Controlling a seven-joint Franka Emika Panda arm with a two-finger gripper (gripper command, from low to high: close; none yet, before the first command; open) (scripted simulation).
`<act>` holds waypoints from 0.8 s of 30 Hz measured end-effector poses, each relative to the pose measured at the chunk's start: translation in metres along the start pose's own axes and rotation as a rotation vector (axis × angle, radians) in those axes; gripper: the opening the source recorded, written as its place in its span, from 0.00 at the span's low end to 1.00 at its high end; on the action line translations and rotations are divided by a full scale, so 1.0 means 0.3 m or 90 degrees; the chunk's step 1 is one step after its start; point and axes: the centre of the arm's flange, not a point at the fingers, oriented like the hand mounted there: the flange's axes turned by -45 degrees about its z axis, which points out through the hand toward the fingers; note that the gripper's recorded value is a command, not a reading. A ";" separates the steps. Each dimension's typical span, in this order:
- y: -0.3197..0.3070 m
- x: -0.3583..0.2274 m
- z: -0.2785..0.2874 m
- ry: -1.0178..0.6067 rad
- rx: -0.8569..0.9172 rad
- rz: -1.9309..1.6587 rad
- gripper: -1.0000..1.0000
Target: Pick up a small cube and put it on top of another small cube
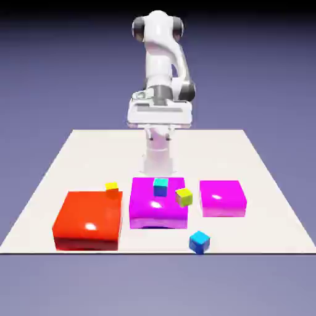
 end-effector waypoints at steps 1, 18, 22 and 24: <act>-0.013 0.009 0.034 -0.020 0.006 -0.015 0.50; -0.313 -0.041 0.656 -0.354 0.114 -0.285 0.50; -0.393 -0.114 0.803 -0.432 0.142 -0.351 0.50; -0.435 -0.159 0.874 -0.470 0.157 -0.384 0.50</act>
